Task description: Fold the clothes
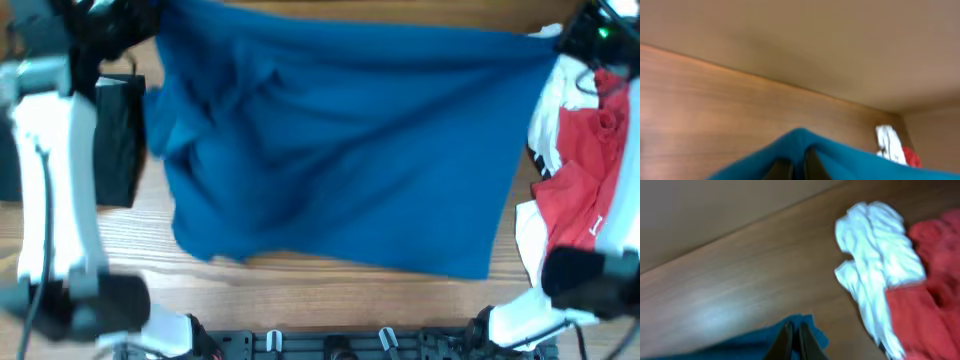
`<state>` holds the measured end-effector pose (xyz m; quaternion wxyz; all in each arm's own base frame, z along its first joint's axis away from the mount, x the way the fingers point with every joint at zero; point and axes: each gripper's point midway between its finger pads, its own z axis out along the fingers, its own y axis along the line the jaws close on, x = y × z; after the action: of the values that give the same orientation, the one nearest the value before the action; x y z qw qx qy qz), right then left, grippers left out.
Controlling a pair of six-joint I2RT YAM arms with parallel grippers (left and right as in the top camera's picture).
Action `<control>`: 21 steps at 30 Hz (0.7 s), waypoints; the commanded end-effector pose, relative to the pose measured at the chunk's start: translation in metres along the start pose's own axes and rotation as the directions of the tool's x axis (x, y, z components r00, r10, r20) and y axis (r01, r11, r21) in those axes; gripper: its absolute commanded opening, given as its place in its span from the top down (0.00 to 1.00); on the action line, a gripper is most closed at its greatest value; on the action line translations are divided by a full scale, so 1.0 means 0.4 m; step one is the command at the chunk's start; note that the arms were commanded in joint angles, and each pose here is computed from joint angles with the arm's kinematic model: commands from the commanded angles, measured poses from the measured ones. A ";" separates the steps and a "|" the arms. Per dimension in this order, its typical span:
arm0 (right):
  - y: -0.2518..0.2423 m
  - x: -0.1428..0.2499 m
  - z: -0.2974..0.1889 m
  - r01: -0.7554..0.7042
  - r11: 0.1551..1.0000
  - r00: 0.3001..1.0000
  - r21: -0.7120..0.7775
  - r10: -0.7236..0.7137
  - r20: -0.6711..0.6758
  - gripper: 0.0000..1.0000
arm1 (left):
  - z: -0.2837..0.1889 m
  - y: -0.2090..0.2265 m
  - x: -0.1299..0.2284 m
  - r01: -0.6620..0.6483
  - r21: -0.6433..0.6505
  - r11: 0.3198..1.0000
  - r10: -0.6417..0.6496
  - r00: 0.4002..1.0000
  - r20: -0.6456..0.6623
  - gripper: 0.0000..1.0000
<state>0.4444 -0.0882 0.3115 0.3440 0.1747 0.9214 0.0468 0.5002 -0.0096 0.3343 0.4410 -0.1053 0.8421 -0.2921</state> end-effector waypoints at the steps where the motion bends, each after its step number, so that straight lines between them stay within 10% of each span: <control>1: 0.060 -0.139 -0.064 -0.042 0.995 0.975 -0.088 0.060 0.213 0.96 | -0.029 -0.121 -0.140 0.102 0.322 0.941 -0.120 0.992 0.036 0.96; 5: 0.062 -0.262 -0.287 -0.026 0.999 0.887 -0.042 0.043 0.460 0.96 | -0.245 -0.269 -0.303 -0.136 0.396 0.908 0.041 0.970 0.239 0.96; 9: 0.053 -0.204 -0.297 0.013 1.000 0.924 -0.001 -0.012 0.381 0.96 | -0.320 -0.267 -0.258 -0.181 0.331 0.926 0.124 0.975 0.186 0.96; 13: -0.041 -0.006 -0.129 0.034 0.986 0.999 0.160 -0.035 0.000 0.96 | -0.198 -0.111 0.096 -0.115 0.134 0.984 0.155 0.927 -0.343 0.96; 21: -0.159 0.423 0.136 0.110 0.965 0.817 0.238 0.048 -0.574 0.96 | -0.052 0.151 0.660 0.029 -0.146 0.989 -0.143 0.456 -0.879 0.96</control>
<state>0.3706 -0.0885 0.1959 0.0963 0.1877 0.9774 -0.0147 0.3733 -0.0733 0.1822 -0.0049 -0.0054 0.9488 -0.3157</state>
